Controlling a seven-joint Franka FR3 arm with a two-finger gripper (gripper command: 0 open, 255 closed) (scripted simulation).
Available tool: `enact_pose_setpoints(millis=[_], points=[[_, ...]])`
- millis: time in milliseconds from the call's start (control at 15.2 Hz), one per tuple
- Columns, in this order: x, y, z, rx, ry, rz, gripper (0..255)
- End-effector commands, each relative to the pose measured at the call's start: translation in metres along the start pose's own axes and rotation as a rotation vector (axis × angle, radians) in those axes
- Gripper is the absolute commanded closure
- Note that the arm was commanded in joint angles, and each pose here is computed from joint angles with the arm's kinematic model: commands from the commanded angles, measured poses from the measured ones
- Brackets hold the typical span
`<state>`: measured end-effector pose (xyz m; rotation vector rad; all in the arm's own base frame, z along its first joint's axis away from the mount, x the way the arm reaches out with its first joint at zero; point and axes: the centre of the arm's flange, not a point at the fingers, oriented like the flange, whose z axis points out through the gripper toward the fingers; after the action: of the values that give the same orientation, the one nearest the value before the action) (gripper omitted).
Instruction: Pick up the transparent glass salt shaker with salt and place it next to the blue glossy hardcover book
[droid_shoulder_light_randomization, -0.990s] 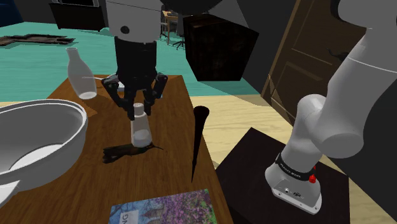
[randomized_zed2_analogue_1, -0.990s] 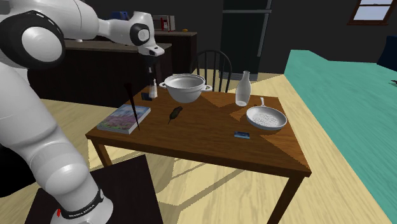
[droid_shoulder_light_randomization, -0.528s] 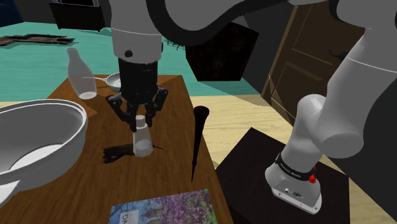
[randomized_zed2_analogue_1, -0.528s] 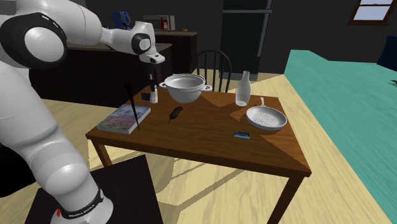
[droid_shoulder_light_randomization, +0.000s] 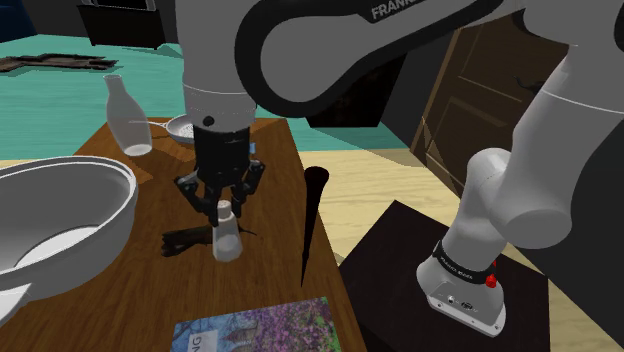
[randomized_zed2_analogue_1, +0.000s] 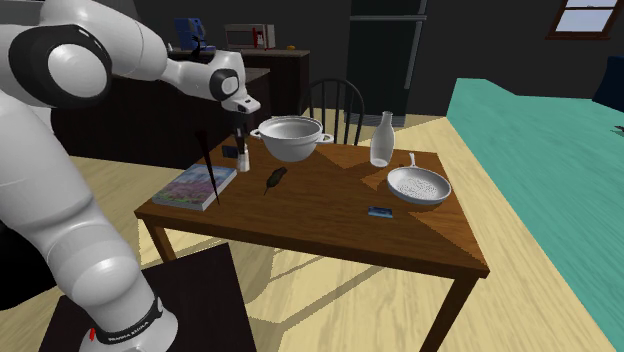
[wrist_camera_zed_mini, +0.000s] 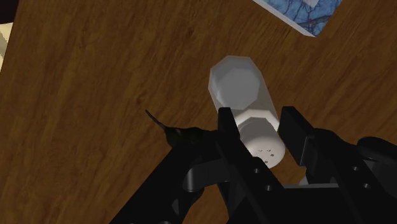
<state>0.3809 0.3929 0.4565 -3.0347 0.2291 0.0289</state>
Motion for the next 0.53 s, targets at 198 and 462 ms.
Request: enact_pose_setpoints(millis=[198,462], points=[[0.002,0.003,0.026,0.000,0.000,0.000,255],[0.002,0.005,0.047,0.000,0.000,0.000,255]])
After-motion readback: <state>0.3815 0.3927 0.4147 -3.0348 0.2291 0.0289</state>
